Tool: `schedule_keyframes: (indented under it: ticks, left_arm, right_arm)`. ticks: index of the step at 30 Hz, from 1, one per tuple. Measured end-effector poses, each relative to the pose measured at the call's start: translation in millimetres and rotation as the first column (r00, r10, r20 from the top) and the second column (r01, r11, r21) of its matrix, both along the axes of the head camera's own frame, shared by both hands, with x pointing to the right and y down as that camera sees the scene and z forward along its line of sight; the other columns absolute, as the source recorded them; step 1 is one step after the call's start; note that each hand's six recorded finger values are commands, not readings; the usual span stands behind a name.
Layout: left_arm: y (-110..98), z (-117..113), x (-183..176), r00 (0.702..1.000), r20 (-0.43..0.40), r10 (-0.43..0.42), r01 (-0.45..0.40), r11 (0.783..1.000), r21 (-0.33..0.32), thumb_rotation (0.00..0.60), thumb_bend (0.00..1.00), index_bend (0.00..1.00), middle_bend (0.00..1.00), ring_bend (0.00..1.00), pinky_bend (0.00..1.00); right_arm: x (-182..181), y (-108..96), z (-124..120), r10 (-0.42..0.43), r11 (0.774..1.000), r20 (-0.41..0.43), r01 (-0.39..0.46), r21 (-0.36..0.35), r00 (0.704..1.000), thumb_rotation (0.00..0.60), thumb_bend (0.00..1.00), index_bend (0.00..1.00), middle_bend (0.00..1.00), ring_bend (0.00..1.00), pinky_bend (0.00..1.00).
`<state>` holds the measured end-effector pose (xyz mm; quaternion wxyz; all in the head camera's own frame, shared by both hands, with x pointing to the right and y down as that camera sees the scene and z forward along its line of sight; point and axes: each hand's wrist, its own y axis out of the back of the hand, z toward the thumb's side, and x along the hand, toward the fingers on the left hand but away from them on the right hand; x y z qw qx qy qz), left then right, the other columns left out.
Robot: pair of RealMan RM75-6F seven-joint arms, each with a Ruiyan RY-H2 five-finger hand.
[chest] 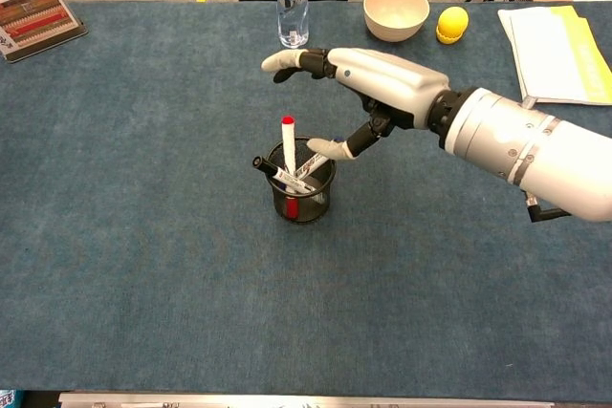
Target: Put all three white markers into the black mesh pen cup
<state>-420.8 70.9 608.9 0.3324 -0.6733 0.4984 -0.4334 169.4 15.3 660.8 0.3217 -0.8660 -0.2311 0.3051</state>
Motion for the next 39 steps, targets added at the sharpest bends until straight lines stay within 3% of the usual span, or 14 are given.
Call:
schedule_keyframes:
  ticks: [4, 9, 13, 17, 23, 32, 35, 39]
  left_arm:
    - [-2, 1, -3, 1.000, 0.014, -0.007, 0.007, 1.000, 0.007, 0.600, 0.34, 0.31, 0.06, 0.00, 0.00]
    - [-3, 4, -5, 0.999, 0.039, -0.008, 0.007, 1.000, 0.016, 0.600, 0.34, 0.31, 0.06, 0.00, 0.00]
    - [-3, 7, -7, 0.998, 0.057, -0.010, 0.009, 1.000, 0.021, 0.600, 0.34, 0.31, 0.06, 0.00, 0.00]
    - [-4, 9, -9, 0.997, 0.081, -0.011, 0.008, 1.000, 0.029, 0.600, 0.34, 0.31, 0.06, 0.00, 0.00]
    - [-3, 11, -13, 0.993, 0.118, -0.020, 0.015, 0.999, 0.050, 0.600, 0.34, 0.31, 0.07, 0.00, 0.00]
    - [-2, 12, -19, 0.990, 0.130, -0.052, 0.045, 0.997, 0.059, 0.600, 0.34, 0.32, 0.07, 0.00, 0.00]
    - [-1, 11, -19, 0.990, 0.132, -0.056, 0.048, 0.997, 0.061, 0.600, 0.34, 0.32, 0.07, 0.00, 0.00]
    - [-1, 12, -18, 0.989, 0.136, -0.054, 0.047, 0.997, 0.057, 0.600, 0.34, 0.32, 0.07, 0.00, 0.00]
  right_arm:
    - [22, -9, -12, 0.060, 0.992, -0.037, -0.055, 0.114, 0.998, 0.600, 0.31, 0.22, 0.27, 0.07, 0.14]
    - [70, -18, -28, 0.192, 0.947, -0.144, -0.144, 0.288, 0.971, 0.600, 0.32, 0.30, 0.31, 0.12, 0.18]
    - [115, -19, -38, 0.310, 0.897, -0.249, -0.195, 0.396, 0.918, 0.600, 0.32, 0.33, 0.32, 0.12, 0.18]
    - [159, -14, -46, 0.401, 0.856, -0.352, -0.210, 0.471, 0.846, 0.600, 0.32, 0.34, 0.32, 0.12, 0.18]
    - [202, 0, -52, 0.500, 0.811, -0.414, -0.244, 0.531, 0.760, 0.600, 0.32, 0.35, 0.32, 0.12, 0.20]
    - [256, 24, -63, 0.633, 0.736, -0.439, -0.321, 0.596, 0.637, 0.600, 0.32, 0.35, 0.32, 0.12, 0.20]
    - [270, 31, -63, 0.661, 0.723, -0.443, -0.354, 0.593, 0.606, 0.600, 0.32, 0.35, 0.32, 0.12, 0.20]
    - [279, 35, -62, 0.676, 0.715, -0.445, -0.377, 0.589, 0.588, 0.600, 0.32, 0.35, 0.32, 0.12, 0.20]
